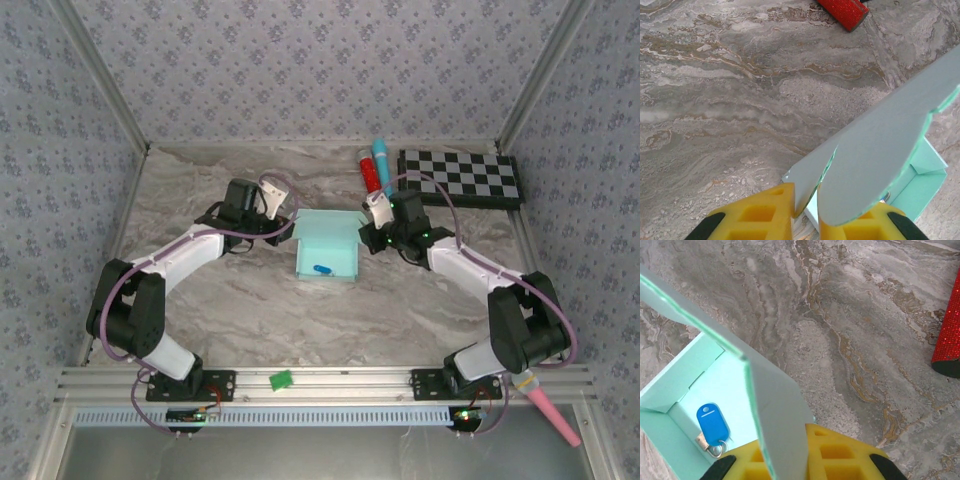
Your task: Fold the paper box
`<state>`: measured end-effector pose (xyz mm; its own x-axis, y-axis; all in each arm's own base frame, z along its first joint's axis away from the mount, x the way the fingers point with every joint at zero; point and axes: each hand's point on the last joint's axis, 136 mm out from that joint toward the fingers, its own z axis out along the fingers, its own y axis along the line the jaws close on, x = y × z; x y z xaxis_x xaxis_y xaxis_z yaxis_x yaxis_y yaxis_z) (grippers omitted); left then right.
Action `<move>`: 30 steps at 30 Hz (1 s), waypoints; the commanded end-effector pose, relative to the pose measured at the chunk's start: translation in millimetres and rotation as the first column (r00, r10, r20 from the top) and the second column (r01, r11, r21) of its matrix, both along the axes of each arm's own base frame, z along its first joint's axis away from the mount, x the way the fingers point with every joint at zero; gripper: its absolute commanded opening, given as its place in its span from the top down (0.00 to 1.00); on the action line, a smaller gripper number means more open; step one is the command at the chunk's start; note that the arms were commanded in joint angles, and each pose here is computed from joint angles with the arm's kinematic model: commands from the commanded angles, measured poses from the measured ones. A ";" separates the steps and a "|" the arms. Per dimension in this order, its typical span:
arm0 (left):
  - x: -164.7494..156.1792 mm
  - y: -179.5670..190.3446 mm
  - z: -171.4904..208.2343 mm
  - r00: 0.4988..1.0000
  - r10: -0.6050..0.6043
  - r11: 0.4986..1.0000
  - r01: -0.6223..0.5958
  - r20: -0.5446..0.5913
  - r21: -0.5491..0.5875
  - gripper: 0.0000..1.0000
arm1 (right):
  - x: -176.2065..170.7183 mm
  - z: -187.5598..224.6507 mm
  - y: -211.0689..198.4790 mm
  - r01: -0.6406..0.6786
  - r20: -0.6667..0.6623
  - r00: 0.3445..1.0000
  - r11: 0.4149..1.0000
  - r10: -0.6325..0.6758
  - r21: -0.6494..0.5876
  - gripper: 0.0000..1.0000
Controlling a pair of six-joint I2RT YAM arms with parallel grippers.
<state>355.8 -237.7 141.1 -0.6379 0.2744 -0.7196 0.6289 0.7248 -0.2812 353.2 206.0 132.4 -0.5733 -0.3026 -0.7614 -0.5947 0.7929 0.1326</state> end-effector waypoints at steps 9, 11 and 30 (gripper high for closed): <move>-5.3 -6.0 8.5 0.999 0.043 0.999 -0.043 0.019 -0.030 0.80 | 6.9 6.9 -1.0 0.126 0.073 0.989 0.992 -0.126 0.001 0.92; -4.1 -5.0 9.3 0.998 0.059 0.998 -0.058 0.024 -0.033 0.80 | 6.8 7.5 -0.2 0.133 0.083 0.988 0.991 -0.133 -0.001 0.92; 13.7 -3.3 20.4 0.979 0.190 0.979 -0.183 0.075 -0.093 0.92 | 22.3 27.9 2.7 0.289 0.235 0.922 0.951 -0.308 0.111 0.98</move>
<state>361.3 -240.9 143.5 -0.6389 0.1583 -0.7528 0.5343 0.7953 -0.2863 361.7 215.8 141.2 -0.4801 -0.1689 -0.8608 -0.4315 0.8998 0.0641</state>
